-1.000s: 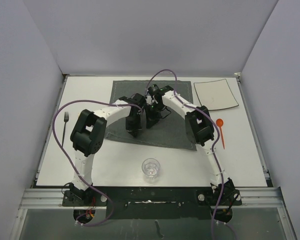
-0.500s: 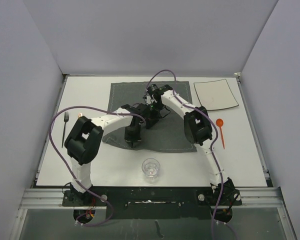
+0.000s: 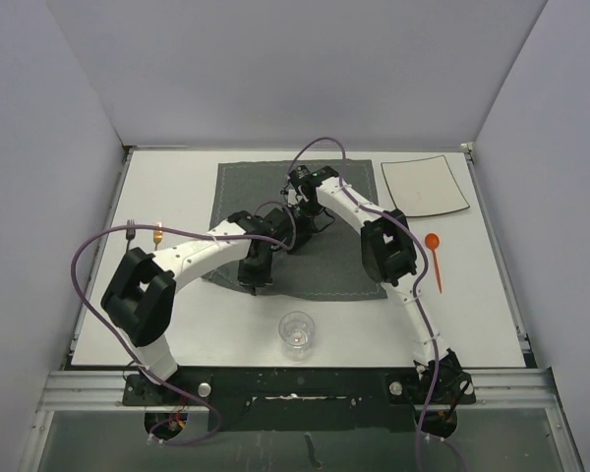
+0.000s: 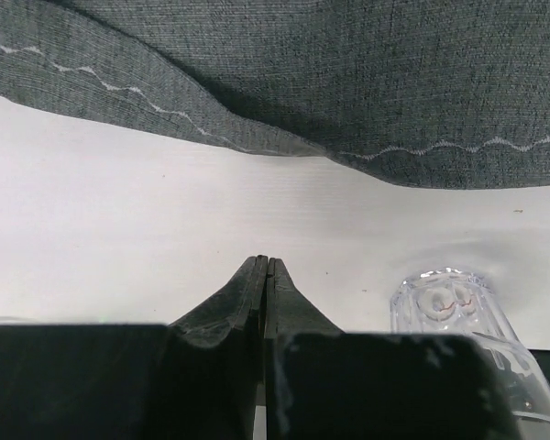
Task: Set the dinner table for one person
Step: Flatten out the napkin at the center of the board.
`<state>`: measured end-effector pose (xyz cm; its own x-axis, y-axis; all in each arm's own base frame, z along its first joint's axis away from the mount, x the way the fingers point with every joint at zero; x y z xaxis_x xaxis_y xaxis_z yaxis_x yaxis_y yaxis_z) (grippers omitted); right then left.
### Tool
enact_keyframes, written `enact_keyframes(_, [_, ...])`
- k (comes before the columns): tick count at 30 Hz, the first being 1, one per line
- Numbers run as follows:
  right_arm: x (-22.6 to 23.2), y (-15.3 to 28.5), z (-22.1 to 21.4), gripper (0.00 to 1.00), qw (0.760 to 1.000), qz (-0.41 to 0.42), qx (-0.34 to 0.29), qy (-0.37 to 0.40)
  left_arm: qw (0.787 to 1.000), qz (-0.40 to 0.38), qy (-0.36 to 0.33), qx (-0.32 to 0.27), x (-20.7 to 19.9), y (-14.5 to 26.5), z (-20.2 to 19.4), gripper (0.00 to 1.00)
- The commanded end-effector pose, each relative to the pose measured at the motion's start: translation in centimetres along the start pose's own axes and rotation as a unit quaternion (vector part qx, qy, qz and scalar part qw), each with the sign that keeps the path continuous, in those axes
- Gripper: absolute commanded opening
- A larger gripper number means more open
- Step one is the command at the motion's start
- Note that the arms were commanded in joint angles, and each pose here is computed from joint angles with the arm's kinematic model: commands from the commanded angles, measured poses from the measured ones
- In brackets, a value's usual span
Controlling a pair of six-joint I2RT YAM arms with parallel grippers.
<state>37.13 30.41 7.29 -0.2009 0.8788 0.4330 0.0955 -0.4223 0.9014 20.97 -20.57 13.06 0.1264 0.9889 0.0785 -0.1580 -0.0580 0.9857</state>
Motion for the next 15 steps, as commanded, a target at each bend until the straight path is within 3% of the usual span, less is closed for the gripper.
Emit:
enact_keyframes(1, [-0.8,-2.0,-0.1,0.0,1.0,-0.027,0.006,0.005,0.999,0.019,0.014,-0.03,0.9,0.6,1.2,0.0])
enact_keyframes(15, [-0.9,-1.6,-0.3,0.0,0.999,-0.03,0.004,0.008,0.998,0.021,0.067,-0.007,5.0,-4.6,6.4,0.0])
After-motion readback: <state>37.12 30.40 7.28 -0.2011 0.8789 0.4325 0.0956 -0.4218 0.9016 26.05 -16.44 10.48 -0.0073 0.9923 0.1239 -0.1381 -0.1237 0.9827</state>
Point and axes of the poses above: each gripper's point midway between its finger pads, its own y axis back along the fingers, its own x axis along the line the jaws close on, z = x × y, the point moved 6 cm from there along y, back along the fingers, and after that the axes turned 4 degrees about -y, right-handed, at the moved point
